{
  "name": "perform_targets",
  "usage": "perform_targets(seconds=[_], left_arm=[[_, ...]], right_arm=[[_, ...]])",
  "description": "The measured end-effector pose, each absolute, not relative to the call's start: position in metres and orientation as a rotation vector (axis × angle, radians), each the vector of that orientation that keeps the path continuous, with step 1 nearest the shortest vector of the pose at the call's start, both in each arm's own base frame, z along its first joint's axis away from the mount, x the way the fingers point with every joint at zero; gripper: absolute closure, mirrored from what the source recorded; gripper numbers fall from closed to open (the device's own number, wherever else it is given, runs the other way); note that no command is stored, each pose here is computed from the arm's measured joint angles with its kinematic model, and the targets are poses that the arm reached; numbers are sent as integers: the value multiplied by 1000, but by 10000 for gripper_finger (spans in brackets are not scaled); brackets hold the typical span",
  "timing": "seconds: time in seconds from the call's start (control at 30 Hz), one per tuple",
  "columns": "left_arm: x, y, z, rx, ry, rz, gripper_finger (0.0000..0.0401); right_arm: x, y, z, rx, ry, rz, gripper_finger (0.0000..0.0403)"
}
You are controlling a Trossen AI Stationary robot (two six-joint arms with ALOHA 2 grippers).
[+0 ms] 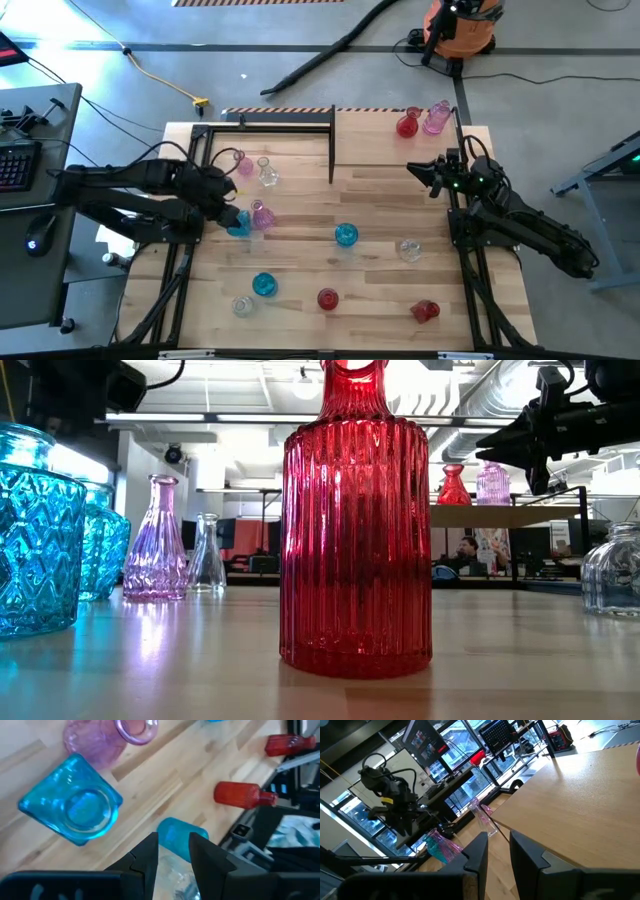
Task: Sort vases onto shelf
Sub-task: Put the top left blue vase on the shelf
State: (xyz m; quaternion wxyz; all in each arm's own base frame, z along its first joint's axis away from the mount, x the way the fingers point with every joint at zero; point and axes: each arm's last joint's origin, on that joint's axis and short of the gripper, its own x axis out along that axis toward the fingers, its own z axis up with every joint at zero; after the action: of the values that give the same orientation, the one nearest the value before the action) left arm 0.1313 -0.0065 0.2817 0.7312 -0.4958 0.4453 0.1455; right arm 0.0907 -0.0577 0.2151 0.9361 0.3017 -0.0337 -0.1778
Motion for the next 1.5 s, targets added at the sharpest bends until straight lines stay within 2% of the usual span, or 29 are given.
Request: perform_targets(seconds=[0.3,0.7,1.5], left_arm=[[132,-6,275,-1026,1011,431,300],[147,-5,264,-914,1075,483,300],[157,-4,253,-857,1158,540,300]], right_arm=[[91,-58,215,617,-69,-363,341],[91,-58,215,617,-68,-364,341],[91,-58,214,621,-60,-366,341]])
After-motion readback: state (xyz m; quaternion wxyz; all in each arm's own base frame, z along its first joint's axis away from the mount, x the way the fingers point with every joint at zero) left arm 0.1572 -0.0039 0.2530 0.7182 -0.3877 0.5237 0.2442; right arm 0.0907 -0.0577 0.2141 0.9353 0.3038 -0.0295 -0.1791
